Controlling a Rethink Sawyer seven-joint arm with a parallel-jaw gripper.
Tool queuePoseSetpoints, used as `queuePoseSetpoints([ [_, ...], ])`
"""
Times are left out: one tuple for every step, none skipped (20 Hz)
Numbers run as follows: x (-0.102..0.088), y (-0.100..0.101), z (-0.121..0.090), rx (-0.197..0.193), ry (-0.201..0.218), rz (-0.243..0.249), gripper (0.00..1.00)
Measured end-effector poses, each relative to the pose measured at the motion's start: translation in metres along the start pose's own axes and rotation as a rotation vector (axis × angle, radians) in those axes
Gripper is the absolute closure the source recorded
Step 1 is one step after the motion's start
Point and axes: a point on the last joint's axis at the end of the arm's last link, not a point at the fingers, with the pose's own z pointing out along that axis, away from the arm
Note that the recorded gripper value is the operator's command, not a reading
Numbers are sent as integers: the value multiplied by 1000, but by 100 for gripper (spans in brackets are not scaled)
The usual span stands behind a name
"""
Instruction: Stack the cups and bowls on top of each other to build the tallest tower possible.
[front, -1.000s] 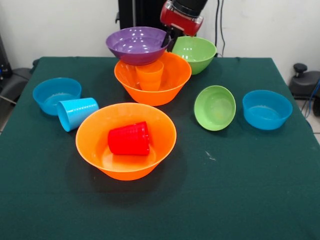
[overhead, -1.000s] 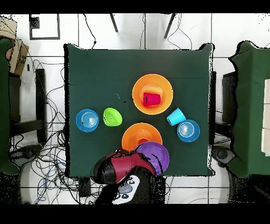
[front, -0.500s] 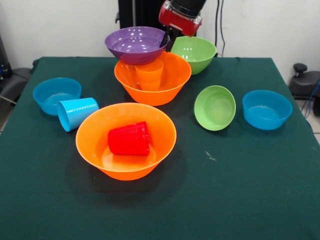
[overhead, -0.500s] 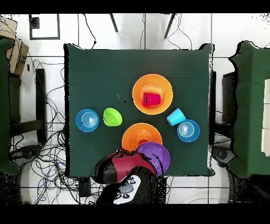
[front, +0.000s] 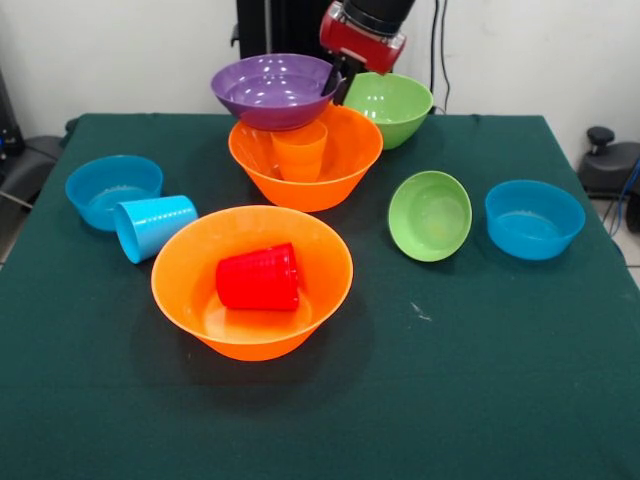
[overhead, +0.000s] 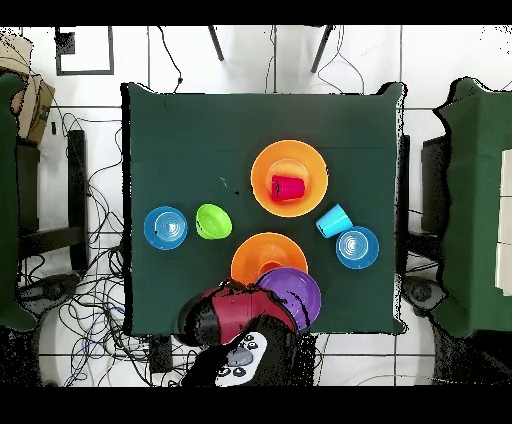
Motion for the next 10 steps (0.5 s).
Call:
queuePoseSetpoints([
  [0, 0, 0, 0, 0, 2, 100],
  [-1, 0, 0, -1, 0, 5, 100],
  [-1, 1, 0, -1, 0, 7, 100],
  [-1, 1, -1, -1, 0, 9, 100],
  [-1, 1, -1, -1, -1, 11, 100],
  [-1, 2, -1, -1, -1, 13, 100],
  [-1, 2, -1, -1, -1, 14, 100],
  [-1, 3, -2, -2, -2, 16, 100],
  [-1, 4, -2, -2, -3, 18, 100],
  [-1, 6, -3, -3, -3, 20, 100],
])
